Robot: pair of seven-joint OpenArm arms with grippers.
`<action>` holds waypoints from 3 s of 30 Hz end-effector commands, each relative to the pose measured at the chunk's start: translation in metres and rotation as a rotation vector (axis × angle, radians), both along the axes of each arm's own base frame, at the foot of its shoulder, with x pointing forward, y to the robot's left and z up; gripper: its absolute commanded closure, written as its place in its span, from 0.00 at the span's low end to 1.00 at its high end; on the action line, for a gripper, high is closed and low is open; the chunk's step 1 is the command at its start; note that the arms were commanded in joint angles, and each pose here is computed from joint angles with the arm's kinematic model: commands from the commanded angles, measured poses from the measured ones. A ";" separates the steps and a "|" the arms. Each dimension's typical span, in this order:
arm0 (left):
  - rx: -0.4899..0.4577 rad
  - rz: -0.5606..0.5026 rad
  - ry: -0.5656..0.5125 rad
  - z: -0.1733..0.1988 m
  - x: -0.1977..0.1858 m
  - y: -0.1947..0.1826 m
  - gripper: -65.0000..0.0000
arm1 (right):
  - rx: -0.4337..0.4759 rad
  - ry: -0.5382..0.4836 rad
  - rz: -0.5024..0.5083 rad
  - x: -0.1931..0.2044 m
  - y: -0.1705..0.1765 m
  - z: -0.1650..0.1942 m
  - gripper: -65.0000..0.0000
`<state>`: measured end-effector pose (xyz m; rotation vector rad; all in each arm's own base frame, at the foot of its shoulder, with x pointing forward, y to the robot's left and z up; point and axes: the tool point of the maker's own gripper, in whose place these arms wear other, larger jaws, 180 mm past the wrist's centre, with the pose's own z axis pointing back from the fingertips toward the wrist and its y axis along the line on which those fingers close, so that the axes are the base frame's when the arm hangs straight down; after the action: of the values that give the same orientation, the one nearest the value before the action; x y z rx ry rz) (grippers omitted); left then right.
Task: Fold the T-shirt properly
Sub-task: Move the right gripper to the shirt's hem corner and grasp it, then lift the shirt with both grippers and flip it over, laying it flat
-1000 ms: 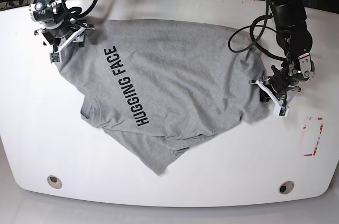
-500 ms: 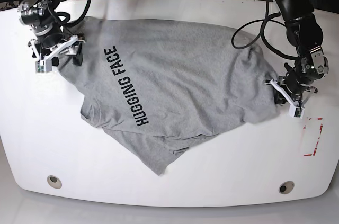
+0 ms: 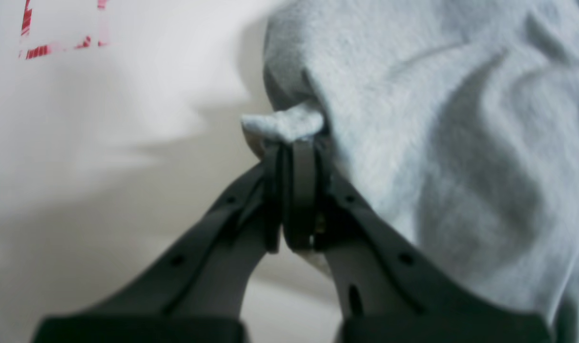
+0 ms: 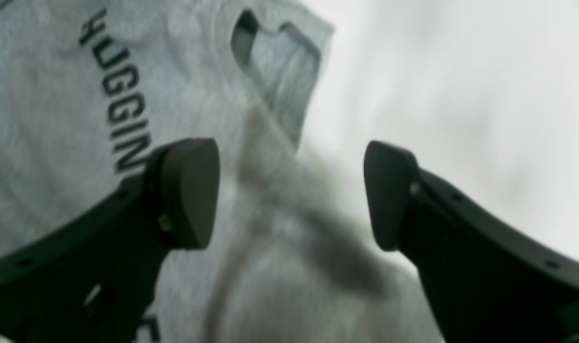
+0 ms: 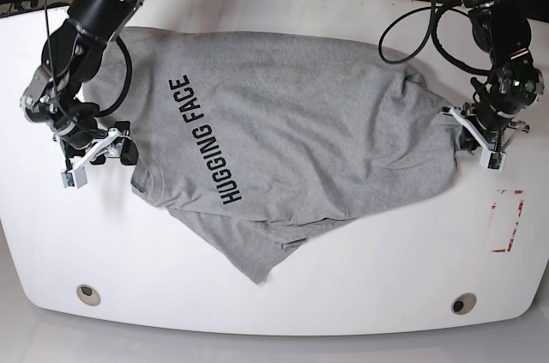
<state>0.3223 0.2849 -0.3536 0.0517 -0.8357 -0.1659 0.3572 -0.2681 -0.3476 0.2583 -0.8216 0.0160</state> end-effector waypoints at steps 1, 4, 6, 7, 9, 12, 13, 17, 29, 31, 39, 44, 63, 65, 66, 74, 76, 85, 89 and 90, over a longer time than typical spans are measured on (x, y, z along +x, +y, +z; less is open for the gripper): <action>0.028 0.006 -0.048 0.018 0.006 0.010 0.99 | 0.031 -0.068 0.012 0.029 -0.003 0.016 0.30; 0.032 0.006 -0.026 0.011 -0.003 0.011 0.99 | 0.064 -0.073 0.052 0.055 0.005 0.015 0.30; 0.032 0.007 -0.020 0.009 -0.006 0.011 0.99 | 0.079 -0.074 0.068 0.067 0.009 0.013 0.30; 0.033 0.009 -0.019 0.009 -0.006 0.012 0.99 | 0.087 -0.083 0.076 0.074 0.012 0.015 0.30; 0.033 0.016 -0.013 0.007 -0.010 0.014 0.99 | 0.112 -0.098 0.087 0.087 0.019 0.014 0.30; 0.035 0.049 -0.022 0.010 -0.013 0.025 0.99 | 0.129 -0.105 0.114 0.104 0.030 0.012 0.30; 0.036 0.060 -0.025 0.011 -0.013 0.029 0.99 | 0.136 -0.103 0.127 0.111 0.036 0.010 0.30; 0.035 0.067 -0.026 0.011 -0.015 0.031 0.99 | 0.186 -0.116 0.118 0.130 0.049 0.002 0.30; 0.036 0.066 0.005 0.002 -0.025 0.031 0.99 | 0.156 -0.146 0.106 0.143 0.062 -0.017 0.30; 0.037 0.066 0.005 0.002 -0.026 0.031 0.99 | 0.157 -0.137 0.100 0.141 0.065 -0.022 0.30; 0.037 0.064 0.006 0.002 -0.026 0.030 0.99 | 0.134 -0.086 0.175 0.131 0.100 -0.044 0.32; 0.037 0.061 0.006 0.002 -0.024 0.029 0.99 | 0.113 -0.056 0.228 0.123 0.120 -0.057 0.54; 0.035 0.069 -0.048 0.018 -0.005 0.030 0.99 | -0.033 -0.119 0.337 0.112 0.110 -0.014 1.00; 0.035 0.070 -0.072 0.026 0.003 0.030 0.99 | -0.068 -0.139 0.343 0.110 0.106 0.000 1.00; 0.034 0.064 -0.086 0.030 0.009 0.028 0.99 | -0.087 -0.148 0.350 0.110 0.105 0.008 1.00; 0.121 -0.001 -0.197 0.079 0.054 0.011 0.99 | -0.223 -0.209 0.374 0.121 0.089 0.062 1.00; 0.125 -0.017 -0.228 0.091 0.065 0.004 0.99 | -0.247 -0.224 0.366 0.128 0.081 0.076 1.00; 0.185 0.009 -0.358 0.170 0.108 0.010 0.99 | -0.373 -0.361 0.300 0.167 0.038 0.182 1.00; 0.206 0.029 -0.451 0.220 0.119 0.011 0.99 | -0.447 -0.402 0.289 0.174 0.018 0.234 1.00; 0.210 0.031 -0.479 0.233 0.122 0.011 0.99 | -0.460 -0.417 0.281 0.176 0.016 0.247 1.00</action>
<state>0.4403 0.2910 -0.1585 0.2661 -1.2031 -0.2198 0.5258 -0.2404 -0.1515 -0.0176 -1.0628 0.5373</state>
